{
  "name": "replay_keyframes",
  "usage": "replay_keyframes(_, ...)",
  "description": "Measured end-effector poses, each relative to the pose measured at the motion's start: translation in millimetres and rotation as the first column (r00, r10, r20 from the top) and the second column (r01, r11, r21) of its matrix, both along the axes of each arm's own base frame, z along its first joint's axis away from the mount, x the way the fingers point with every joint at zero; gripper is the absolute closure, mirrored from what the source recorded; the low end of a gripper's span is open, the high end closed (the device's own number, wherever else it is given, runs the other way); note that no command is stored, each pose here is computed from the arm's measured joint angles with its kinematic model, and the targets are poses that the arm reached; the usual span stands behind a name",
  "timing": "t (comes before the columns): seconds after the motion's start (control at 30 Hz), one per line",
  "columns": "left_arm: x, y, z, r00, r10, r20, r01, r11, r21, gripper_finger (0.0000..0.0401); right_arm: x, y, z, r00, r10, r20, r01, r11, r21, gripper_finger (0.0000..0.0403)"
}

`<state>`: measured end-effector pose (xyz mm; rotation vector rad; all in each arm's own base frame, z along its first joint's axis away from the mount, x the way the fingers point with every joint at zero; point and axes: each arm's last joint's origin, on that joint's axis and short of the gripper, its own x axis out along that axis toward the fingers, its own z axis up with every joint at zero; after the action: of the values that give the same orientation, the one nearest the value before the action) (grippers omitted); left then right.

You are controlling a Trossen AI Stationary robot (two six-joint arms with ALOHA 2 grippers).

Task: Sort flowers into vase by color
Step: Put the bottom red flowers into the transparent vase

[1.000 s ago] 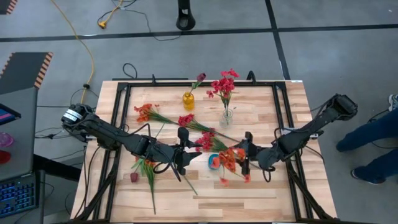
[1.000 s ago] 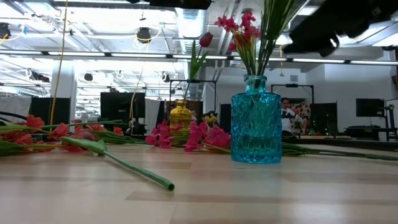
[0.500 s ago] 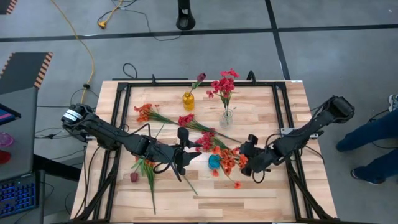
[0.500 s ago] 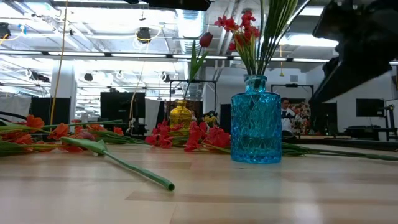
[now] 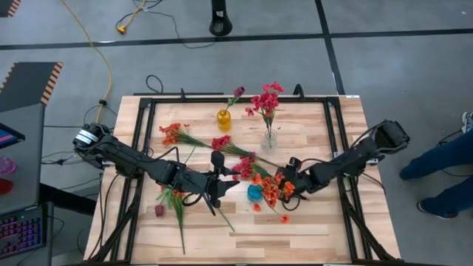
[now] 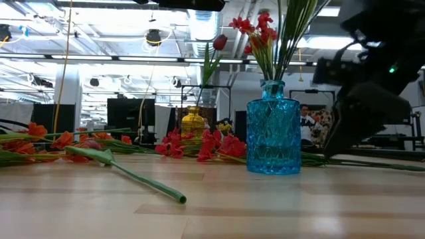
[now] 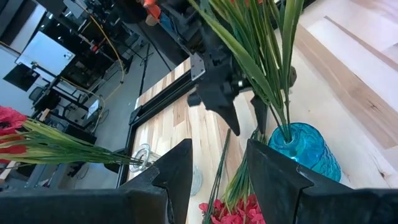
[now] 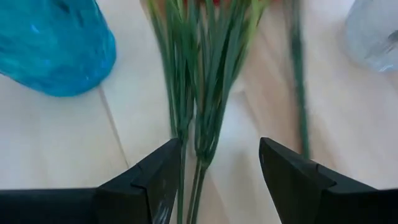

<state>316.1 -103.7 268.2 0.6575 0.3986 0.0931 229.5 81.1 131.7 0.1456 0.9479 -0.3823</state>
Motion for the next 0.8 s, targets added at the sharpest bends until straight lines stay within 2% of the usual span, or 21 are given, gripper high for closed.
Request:
replay_keyframes(0.1, 0.0, 0.0, 0.0, 1.000, -0.001, 0.000, 0.001, 1.000, 0.000, 0.0262, 2.7, -4.8, -5.0, 0.999, -0.001, -0.037, 0.003, 0.999, 0.049, 0.0159)
replay_keyframes(0.3, 0.0, -0.1, 0.0, 1.000, -0.001, 0.001, 0.001, 1.000, -0.003, 0.0262, 7.5, -12.0, -12.6, 0.997, -0.022, -0.070, 0.026, 0.998, 0.059, 0.0160)
replay_keyframes(0.4, 0.0, -0.1, 0.0, 1.000, -0.001, 0.000, 0.001, 1.000, -0.003, 0.0262, 8.1, -12.5, -13.0, 0.997, -0.011, -0.078, 0.018, 0.996, 0.083, 0.0179)
replay_keyframes(0.8, 0.0, -0.1, 0.0, 1.000, -0.001, 0.001, 0.001, 1.000, -0.004, 0.0262, 5.2, -12.4, -7.6, 0.997, 0.010, -0.082, 0.000, 0.992, 0.123, 0.0368)
